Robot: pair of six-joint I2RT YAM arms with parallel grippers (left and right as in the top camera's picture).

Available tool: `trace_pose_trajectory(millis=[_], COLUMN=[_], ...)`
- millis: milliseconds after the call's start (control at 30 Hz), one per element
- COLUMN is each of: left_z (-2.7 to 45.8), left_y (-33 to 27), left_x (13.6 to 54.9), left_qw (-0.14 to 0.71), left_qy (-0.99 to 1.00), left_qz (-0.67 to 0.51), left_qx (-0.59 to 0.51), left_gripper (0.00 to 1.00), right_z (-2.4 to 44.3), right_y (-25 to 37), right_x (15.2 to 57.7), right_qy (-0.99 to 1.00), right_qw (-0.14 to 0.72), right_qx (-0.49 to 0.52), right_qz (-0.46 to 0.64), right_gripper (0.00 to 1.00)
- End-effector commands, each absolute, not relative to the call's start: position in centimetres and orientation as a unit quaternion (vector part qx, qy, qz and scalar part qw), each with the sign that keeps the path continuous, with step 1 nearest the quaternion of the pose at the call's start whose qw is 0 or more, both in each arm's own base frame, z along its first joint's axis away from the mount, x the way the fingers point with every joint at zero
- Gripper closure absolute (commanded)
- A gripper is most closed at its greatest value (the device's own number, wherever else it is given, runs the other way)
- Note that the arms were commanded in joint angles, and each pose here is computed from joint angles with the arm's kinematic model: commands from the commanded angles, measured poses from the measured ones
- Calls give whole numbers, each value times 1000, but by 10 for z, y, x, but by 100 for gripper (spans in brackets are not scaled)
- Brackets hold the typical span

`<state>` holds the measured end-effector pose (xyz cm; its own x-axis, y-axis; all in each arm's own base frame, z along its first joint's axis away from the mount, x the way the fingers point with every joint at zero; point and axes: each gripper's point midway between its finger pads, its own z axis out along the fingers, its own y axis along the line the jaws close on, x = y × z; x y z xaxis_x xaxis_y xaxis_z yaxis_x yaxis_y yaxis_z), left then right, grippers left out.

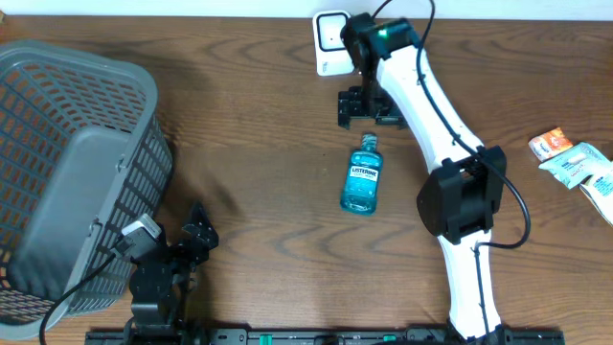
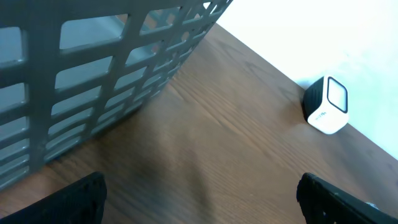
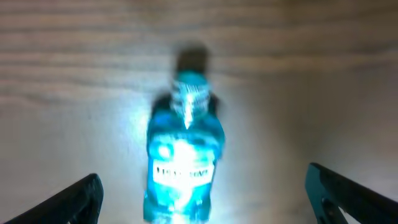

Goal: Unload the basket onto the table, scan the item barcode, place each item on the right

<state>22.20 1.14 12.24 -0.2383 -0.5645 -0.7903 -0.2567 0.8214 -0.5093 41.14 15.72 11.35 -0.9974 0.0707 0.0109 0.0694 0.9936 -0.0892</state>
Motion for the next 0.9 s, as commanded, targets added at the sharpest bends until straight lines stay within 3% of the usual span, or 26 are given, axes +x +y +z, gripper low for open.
trace_pose_trajectory(millis=[0, 300, 467, 633, 867], left_z=[115, 115, 115, 115, 115], left_y=[14, 14, 14, 14, 14], left_x=[220, 220, 220, 220, 220], left_qw=[550, 550, 550, 550, 550], left_qy=[779, 779, 779, 779, 779], left_qz=[-129, -129, -130, -129, -129], left_qx=[-271, -271, -271, -271, -271], left_gripper=[2, 2, 2, 2, 2], right_z=[135, 213, 234, 216, 145], right_y=[158, 175, 197, 192, 179], right_x=[409, 388, 366, 355, 331], right_qy=[-998, -997, -995, -990, -974], right_qw=[-3, -66, -92, -114, -73], right_qx=[-48, -31, -4, -44, -142], right_qz=[41, -38, -35, 71, 160], right_gripper=[1, 1, 1, 1, 1])
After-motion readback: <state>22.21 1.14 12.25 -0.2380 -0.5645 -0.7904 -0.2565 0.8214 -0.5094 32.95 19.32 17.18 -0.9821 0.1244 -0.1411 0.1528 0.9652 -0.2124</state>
